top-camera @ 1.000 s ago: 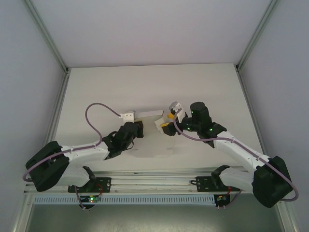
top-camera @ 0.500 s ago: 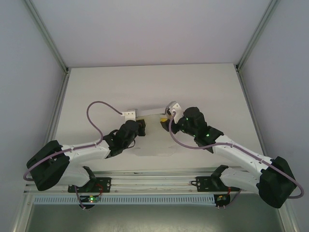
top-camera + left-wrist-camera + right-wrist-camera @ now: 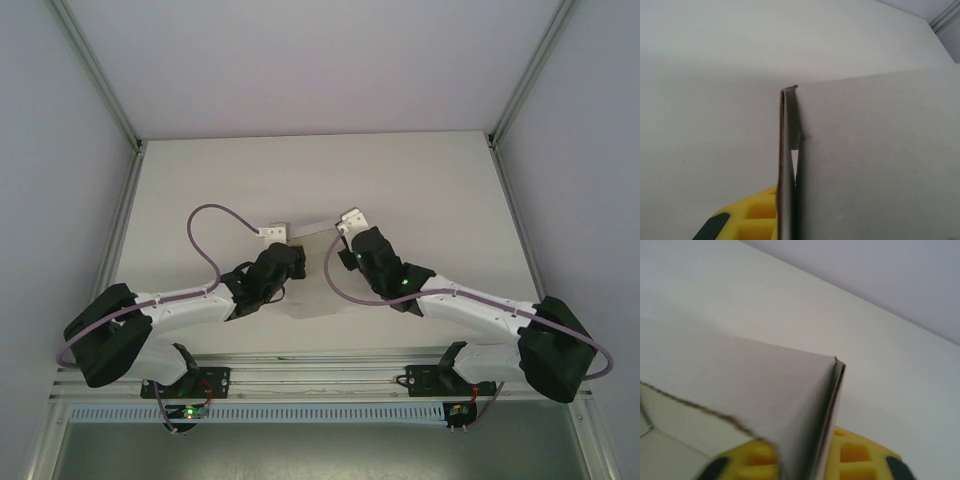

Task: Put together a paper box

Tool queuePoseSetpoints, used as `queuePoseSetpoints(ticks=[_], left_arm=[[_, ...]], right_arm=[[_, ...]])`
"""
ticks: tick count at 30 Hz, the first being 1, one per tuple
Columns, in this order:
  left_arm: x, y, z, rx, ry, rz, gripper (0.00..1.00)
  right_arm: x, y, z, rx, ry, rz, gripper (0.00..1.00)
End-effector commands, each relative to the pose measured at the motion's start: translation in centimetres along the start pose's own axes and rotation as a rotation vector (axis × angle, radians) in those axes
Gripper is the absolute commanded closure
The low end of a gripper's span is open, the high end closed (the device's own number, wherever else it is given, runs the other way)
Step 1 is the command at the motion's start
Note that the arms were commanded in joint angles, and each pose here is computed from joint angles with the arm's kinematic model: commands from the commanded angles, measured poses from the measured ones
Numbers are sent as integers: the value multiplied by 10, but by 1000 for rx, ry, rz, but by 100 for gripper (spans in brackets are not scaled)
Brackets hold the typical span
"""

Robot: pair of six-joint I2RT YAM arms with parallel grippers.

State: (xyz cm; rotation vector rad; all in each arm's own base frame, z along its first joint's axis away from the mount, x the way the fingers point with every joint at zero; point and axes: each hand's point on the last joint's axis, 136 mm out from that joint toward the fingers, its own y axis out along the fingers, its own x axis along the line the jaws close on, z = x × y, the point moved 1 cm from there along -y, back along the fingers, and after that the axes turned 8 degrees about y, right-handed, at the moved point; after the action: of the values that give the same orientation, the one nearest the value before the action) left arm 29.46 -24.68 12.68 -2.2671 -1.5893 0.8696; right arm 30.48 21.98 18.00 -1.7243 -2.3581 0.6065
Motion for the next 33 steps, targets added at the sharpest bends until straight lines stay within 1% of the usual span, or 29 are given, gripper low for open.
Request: queuePoseSetpoints(ticks=[1, 5, 10, 12, 14, 17, 19, 21, 22, 24, 25, 27, 29, 31, 32, 33], left_arm=[[-2, -4, -9, -5, -44, -25, 100], [17, -13, -9, 13, -85, -139, 100], [36, -23, -6, 11, -135, -235, 100], [42, -28, -6, 13, -144, -266, 100], [50, -33, -5, 9, -159, -310, 100], [63, -40, -3, -1, -171, -371, 100], [67, -45, -3, -6, -179, -388, 100], [67, -47, -4, -6, -179, -377, 100], [65, -47, -5, -8, -181, -365, 100], [60, -46, -6, -14, -179, -330, 100], [58, -46, -6, -12, -177, -320, 100], [53, -44, -8, -10, -167, -294, 100], [49, -42, -8, -9, -165, -273, 100], [47, -41, -9, -11, -165, -263, 100], [47, -40, -9, -13, -165, -264, 100], [47, -40, -9, -16, -168, -267, 100]], right_arm=[[-58, 6, -5, -12, -21, 355, 100], [-95, 5, -2, 37, -112, 627, 100], [-115, -4, -4, 56, -181, 846, 100], [-120, -9, -7, 69, -237, 942, 100], [-124, -11, -8, 75, -252, 983, 100], [-129, -13, -7, 50, -185, 957, 100], [-135, -16, -7, 50, -177, 983, 100], [-140, -15, -5, 65, -193, 1001, 100], [-139, -13, -4, 66, -187, 984, 100], [-129, 0, 2, 72, -138, 834, 100], [-125, 5, 5, 71, -80, 759, 100], [-110, 14, 8, 73, 25, 559, 93], [-91, 19, 4, 40, 89, 356, 88], [-70, 16, 0, 1, 94, 193, 82], [-59, 13, -3, -16, 87, 108, 77], [-49, 10, -5, -26, 77, 33, 74]])
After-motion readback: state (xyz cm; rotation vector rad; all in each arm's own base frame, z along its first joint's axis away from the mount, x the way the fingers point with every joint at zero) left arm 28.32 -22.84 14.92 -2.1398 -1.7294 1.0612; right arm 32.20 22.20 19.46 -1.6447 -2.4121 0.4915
